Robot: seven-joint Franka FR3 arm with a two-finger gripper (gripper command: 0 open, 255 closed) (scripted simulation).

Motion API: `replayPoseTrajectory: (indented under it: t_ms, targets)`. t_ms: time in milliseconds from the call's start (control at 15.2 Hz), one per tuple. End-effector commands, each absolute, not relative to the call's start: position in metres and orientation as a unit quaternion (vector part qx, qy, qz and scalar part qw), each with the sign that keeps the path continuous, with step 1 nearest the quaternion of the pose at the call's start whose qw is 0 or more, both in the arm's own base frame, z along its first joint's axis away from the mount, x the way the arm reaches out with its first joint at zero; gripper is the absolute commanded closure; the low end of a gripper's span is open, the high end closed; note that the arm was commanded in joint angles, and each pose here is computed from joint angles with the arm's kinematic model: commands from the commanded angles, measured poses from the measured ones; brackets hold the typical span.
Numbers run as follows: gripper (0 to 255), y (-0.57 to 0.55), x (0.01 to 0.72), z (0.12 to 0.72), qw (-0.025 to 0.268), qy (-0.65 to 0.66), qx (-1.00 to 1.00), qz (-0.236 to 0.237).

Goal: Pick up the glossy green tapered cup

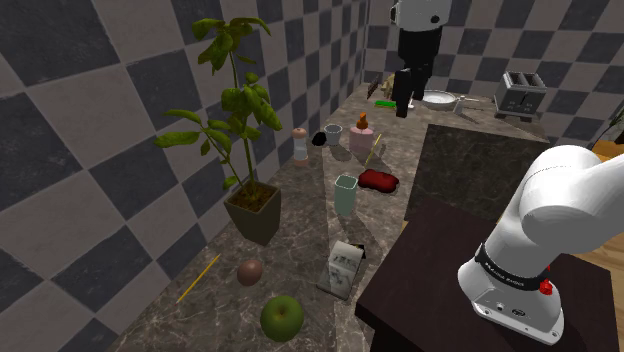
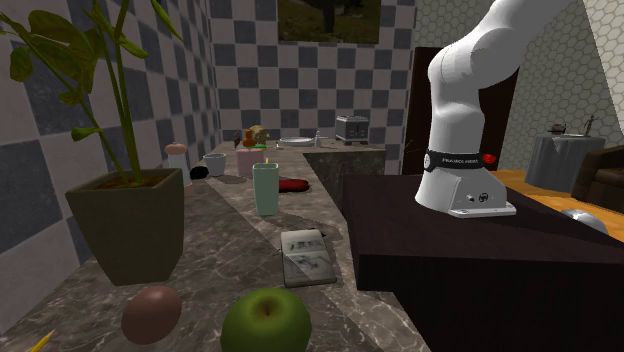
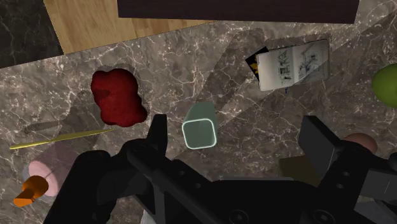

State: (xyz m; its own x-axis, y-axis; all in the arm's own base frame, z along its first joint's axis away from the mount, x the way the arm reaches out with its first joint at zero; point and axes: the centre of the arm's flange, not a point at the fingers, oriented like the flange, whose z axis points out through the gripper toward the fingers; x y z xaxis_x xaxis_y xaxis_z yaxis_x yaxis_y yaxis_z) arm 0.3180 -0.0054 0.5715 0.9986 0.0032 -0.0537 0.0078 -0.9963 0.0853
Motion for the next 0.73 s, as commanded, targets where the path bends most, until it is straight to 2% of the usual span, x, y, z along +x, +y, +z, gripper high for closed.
replayPoseTrajectory:
  t_ms: [0, 660]
  targets:
    - [0, -0.005, 0.318, 0.571, 0.043, 0.003, 0.999, -0.027]
    - [0, -0.021, 0.375, 0.455, 0.026, 0.04, 0.999, -0.019]
